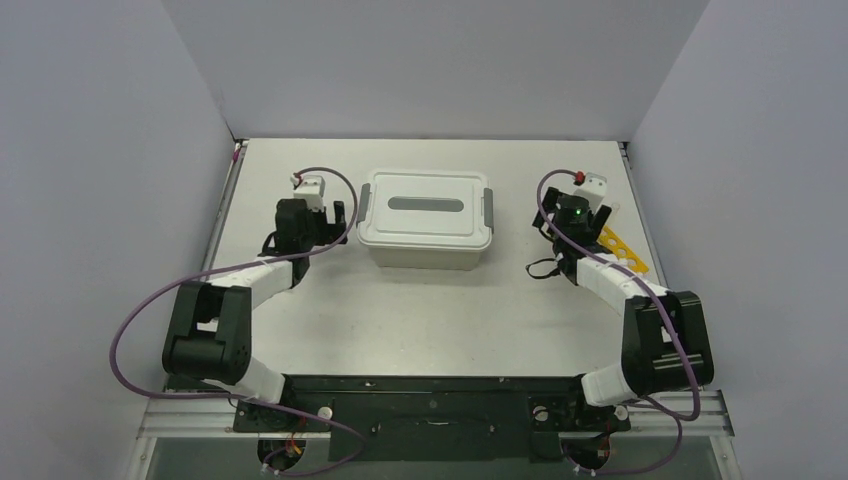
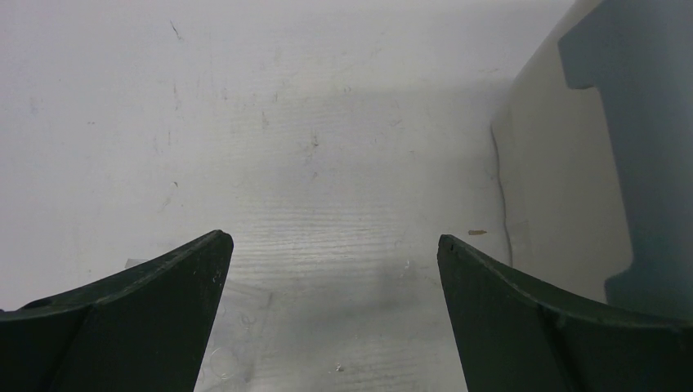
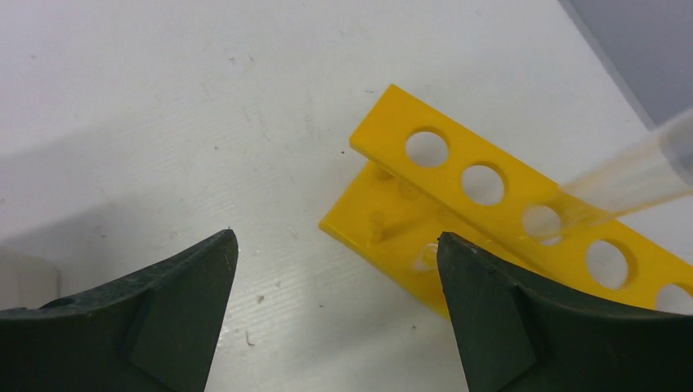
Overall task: Organize the chemistry lab equipment
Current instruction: Reset both arms
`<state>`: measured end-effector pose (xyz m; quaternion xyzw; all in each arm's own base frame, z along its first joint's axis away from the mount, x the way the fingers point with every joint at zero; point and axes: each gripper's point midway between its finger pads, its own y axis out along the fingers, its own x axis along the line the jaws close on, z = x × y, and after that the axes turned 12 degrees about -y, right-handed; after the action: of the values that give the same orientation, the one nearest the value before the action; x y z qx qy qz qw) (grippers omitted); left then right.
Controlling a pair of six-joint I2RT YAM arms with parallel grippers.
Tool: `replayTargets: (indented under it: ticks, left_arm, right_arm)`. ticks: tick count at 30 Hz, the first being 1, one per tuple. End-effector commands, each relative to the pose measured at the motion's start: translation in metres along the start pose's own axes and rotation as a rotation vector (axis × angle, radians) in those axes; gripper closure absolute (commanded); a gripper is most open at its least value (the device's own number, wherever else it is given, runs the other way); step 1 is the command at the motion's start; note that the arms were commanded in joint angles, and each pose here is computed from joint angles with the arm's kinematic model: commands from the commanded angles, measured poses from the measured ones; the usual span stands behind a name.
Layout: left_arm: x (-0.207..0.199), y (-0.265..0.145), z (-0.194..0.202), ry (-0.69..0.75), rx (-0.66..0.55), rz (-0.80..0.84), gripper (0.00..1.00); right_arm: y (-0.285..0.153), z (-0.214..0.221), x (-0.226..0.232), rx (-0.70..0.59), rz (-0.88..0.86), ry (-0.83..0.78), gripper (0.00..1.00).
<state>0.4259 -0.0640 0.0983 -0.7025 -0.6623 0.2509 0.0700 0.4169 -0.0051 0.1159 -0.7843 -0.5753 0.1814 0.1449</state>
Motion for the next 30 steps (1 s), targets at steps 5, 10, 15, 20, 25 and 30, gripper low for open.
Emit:
replayTargets:
  ticks: [5, 10, 15, 20, 25, 30]
  left_arm:
    - [-0.001, -0.014, -0.028, -0.004, -0.122, 0.012, 0.03]
    - [0.004, -0.015, -0.029, -0.018, -0.132, -0.015, 0.03]
    - [0.014, -0.019, -0.014, -0.041, -0.068, -0.066, 0.03]
    - [0.02, -0.012, -0.007, -0.042, -0.036, -0.081, 0.03]
    - [0.024, -0.024, -0.006, -0.033, -0.075, -0.04, 0.03]
    - [0.039, -0.039, -0.009, 0.048, -0.178, -0.082, 0.03]
  right_arm:
    - [-0.026, -0.034, -0.051, -0.233, 0.194, 0.033, 0.12]
    - [-0.036, -0.026, -0.064, -0.233, 0.244, 0.031, 0.12]
    - [-0.042, -0.013, -0.071, -0.213, 0.269, 0.01, 0.12]
    - [-0.042, 0.0, -0.072, -0.217, 0.266, 0.002, 0.12]
    - [-0.049, 0.002, -0.072, -0.306, 0.254, -0.023, 0.12]
    - [-0.052, 0.009, -0.073, -0.361, 0.255, -0.009, 0.11]
